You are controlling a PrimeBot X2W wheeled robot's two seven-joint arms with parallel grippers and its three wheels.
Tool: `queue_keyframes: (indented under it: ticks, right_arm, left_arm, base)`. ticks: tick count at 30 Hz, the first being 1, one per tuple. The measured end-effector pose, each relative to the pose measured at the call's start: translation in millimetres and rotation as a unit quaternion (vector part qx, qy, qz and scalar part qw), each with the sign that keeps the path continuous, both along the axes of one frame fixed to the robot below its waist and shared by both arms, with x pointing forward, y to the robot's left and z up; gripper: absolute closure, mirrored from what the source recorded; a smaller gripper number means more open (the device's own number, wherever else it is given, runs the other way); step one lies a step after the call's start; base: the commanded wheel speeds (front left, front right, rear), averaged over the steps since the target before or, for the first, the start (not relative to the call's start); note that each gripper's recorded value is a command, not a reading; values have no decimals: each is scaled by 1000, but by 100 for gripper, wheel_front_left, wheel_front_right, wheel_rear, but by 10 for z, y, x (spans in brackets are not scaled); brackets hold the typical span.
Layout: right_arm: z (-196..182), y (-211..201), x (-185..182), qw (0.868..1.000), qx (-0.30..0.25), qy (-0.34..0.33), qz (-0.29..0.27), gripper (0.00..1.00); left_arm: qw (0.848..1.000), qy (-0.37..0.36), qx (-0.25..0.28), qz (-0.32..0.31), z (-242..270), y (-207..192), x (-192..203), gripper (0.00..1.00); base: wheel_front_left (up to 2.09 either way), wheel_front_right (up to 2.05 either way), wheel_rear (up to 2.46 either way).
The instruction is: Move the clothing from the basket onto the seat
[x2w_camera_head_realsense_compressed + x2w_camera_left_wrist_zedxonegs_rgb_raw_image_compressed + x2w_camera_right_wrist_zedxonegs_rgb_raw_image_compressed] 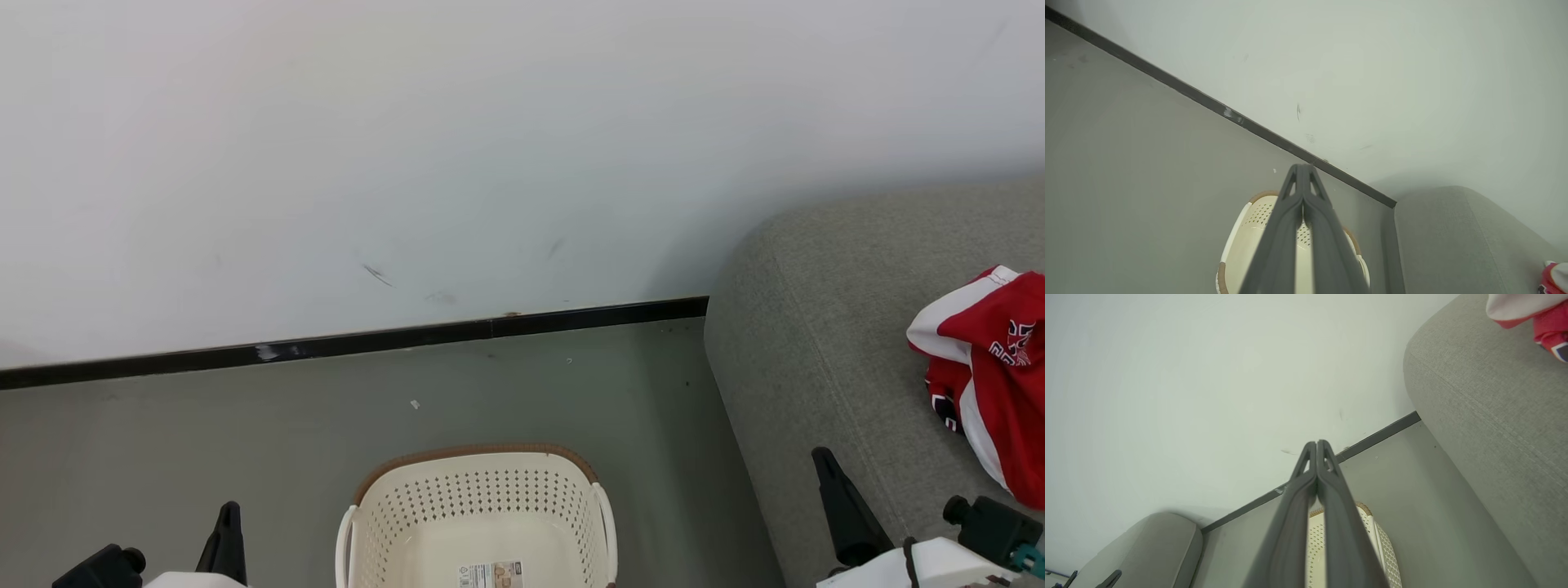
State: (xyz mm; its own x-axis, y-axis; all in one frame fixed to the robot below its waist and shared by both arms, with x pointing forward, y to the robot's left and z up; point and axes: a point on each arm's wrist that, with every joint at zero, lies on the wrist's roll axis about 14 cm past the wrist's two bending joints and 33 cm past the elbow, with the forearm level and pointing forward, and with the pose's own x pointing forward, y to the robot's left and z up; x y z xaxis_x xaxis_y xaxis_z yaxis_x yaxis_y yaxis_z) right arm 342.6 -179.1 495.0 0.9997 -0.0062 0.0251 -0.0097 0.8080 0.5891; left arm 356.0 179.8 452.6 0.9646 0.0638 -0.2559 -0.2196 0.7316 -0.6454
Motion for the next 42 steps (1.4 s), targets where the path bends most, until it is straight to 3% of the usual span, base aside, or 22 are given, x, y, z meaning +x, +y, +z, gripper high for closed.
queue_keyframes:
  ticks: [20,42]
  right_arm:
    - [-37,-122,108,989,147,18,-12,100]
    - [-97,-180,214,950,309,34,-16,100]
  left_arm:
    - [991,-6,-135,14,53,-5,52,100]
    - [960,-33,-278,22,150,-6,108,100]
  base:
    - [0,0,0]
    - [0,0,0]
